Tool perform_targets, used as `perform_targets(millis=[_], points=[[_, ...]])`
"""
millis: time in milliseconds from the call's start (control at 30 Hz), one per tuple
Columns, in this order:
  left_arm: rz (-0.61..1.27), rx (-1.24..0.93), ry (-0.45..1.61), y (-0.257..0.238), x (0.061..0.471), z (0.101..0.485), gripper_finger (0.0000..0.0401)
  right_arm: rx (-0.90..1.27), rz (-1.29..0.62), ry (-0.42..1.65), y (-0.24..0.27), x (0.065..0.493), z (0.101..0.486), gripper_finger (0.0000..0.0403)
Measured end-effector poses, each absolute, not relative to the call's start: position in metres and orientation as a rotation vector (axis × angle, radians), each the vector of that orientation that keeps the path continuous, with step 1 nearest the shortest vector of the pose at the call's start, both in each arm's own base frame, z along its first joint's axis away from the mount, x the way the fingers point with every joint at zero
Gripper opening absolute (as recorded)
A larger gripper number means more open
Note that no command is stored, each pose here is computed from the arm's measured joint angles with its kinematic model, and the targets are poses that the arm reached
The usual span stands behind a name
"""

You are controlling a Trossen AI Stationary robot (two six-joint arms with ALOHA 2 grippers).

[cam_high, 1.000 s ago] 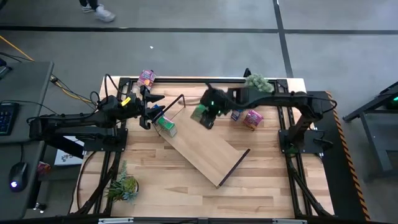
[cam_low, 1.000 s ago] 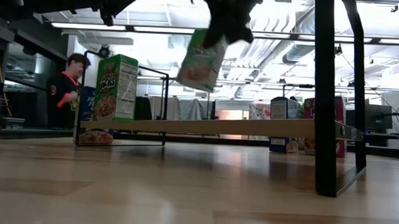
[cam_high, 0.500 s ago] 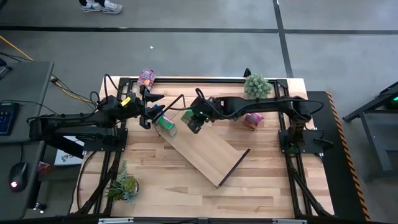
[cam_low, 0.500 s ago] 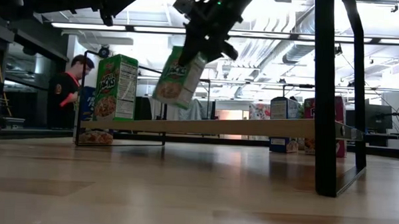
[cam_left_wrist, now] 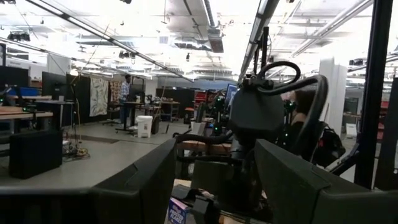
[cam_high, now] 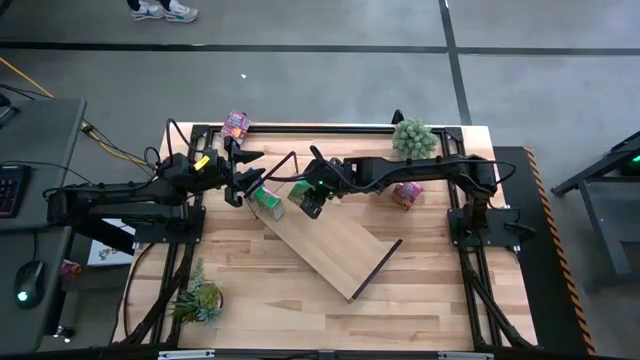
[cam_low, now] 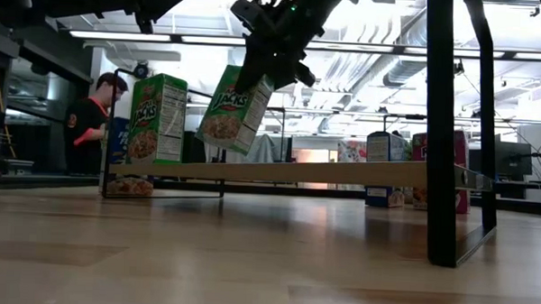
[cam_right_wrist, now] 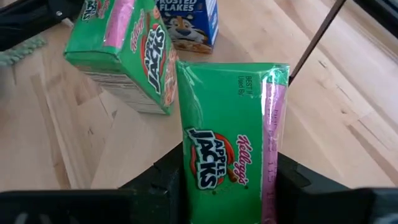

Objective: Stack cereal on shelf
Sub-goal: Put the green cereal box on the shelf

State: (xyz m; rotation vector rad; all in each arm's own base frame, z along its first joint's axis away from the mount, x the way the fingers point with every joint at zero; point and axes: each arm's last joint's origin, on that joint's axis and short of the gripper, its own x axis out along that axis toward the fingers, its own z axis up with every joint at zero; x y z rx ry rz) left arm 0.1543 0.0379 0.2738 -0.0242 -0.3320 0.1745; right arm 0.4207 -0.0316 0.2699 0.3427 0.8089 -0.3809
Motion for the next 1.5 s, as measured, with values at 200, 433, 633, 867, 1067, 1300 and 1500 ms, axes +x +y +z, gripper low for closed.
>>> perform_targets(millis=[200, 433, 633, 867, 1067, 1300, 1500], points=[[0.174, -0.024, -0.332, 0.0379, 0.1543, 0.2738, 0.0209, 0.340, -0.371, 0.826, -0.0317, 0.4197, 0.2690, 0.0140], [0.172, -0.024, -0.331, 0.0378, 0.1544, 0.2737, 0.0209, 0.342, -0.376, 0.838, -0.0315, 0.4187, 0.2682, 0.0140], [0.171, -0.024, -0.331, 0.0378, 0.1544, 0.2737, 0.0209, 0.343, -0.381, 0.844, -0.0315, 0.4181, 0.2678, 0.0140], [0.169, -0.023, -0.330, 0.0378, 0.1545, 0.2736, 0.0209, 0.346, -0.383, 0.847, -0.0315, 0.4179, 0.2676, 0.0140], [0.169, -0.023, -0.331, 0.0378, 0.1544, 0.2737, 0.0209, 0.340, -0.381, 0.848, -0.0316, 0.4179, 0.2676, 0.0140], [0.170, -0.022, -0.335, 0.0377, 0.1543, 0.2741, 0.0209, 0.312, -0.371, 0.852, -0.0316, 0.4179, 0.2676, 0.0140], [0.169, -0.017, -0.357, 0.0375, 0.1536, 0.2761, 0.0209, 0.313, -0.372, 0.852, -0.0318, 0.4179, 0.2676, 0.0140]])
